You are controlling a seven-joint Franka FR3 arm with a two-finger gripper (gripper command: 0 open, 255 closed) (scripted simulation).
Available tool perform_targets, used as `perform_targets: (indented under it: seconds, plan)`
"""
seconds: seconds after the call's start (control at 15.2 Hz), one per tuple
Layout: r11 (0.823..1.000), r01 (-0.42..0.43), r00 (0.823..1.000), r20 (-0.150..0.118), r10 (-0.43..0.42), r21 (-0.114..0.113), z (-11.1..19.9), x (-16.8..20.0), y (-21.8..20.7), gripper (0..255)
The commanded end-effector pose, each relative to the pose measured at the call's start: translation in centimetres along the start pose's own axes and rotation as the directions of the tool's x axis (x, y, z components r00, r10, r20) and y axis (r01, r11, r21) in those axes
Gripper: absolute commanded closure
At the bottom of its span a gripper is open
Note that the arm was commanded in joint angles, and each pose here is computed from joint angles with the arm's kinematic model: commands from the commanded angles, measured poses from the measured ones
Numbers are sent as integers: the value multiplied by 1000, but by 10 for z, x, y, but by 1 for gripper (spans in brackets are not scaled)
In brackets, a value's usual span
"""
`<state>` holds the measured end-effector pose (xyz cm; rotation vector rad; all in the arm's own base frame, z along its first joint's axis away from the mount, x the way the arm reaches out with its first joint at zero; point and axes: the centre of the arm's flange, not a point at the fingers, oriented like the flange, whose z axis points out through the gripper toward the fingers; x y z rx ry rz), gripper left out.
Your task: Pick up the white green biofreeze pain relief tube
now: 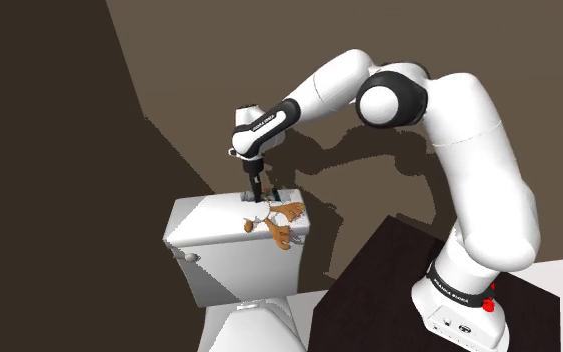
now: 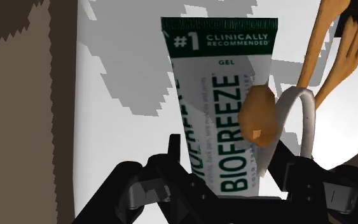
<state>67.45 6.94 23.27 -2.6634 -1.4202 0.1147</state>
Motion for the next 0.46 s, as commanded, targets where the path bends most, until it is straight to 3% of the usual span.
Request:
perform_targets:
  seconds: [0.0, 0.4]
  plan:
    - [1000, 0, 1000, 0, 0, 0, -11, 0, -2, 255]
    - [1000, 0, 1000, 0, 0, 0, -33, 0, -5, 255]
